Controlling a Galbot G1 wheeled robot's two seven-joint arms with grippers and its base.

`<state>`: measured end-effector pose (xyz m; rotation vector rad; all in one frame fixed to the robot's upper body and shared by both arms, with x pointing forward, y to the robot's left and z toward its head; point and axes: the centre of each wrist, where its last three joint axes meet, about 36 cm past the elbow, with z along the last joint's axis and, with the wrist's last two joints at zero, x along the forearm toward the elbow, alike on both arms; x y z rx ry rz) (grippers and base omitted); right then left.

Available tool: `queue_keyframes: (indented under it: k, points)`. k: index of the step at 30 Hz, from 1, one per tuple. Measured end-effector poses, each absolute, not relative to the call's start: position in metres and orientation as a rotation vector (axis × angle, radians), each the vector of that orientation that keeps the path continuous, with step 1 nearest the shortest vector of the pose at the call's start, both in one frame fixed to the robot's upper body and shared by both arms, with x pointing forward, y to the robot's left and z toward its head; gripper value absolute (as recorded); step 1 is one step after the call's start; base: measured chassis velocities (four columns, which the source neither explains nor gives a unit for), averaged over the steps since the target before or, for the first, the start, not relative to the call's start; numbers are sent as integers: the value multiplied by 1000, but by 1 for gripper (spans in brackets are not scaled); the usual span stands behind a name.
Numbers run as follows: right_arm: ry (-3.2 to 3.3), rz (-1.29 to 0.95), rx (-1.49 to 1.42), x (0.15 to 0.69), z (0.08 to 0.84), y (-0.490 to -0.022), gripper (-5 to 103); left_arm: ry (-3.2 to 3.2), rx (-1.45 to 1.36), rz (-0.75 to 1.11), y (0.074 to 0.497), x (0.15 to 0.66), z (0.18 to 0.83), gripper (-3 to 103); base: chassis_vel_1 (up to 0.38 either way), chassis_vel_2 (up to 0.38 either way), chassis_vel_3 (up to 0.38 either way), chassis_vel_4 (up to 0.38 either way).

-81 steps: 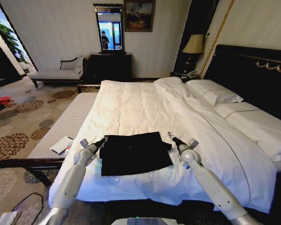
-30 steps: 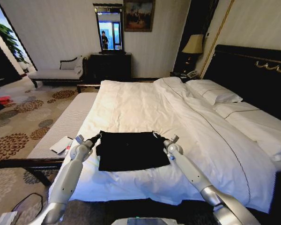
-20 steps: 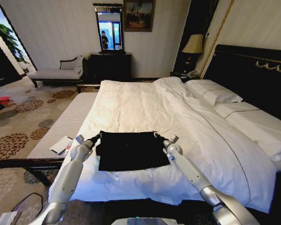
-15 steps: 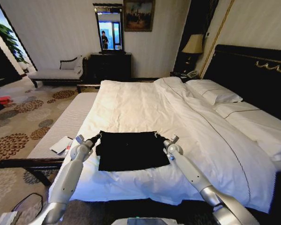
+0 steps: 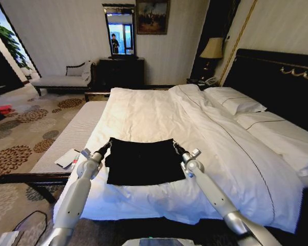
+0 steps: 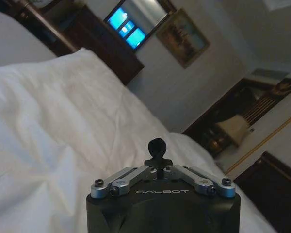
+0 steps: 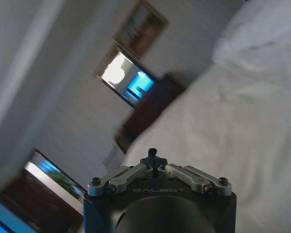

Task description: Fold the clothes on the bed.

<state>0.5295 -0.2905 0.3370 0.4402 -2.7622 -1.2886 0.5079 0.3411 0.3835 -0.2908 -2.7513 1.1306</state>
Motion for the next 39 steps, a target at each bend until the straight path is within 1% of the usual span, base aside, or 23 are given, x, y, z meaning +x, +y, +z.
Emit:
queue_keyframes:
  k: [4,9,12,18,39]
  points:
    - [-2816,-1374,527,520,341,-296,0,-2789,-322,1156,343,502,387,1,0,0,0,0]
    - [-2874,-1526,722,508,344,-301,0,-2849,-400,1219,345,490,396,1,0,0,0,0]
    - [-2885,-1554,781,505,344,-304,0,-2866,-427,1230,346,486,399,1,0,0,0,0]
    - [-2921,-1540,891,500,348,-318,0,-2905,-469,1239,349,477,406,1,0,0,0,0]
    - [-2979,-1471,931,491,364,-341,0,-2961,-544,1230,348,461,435,1,0,0,0,0]
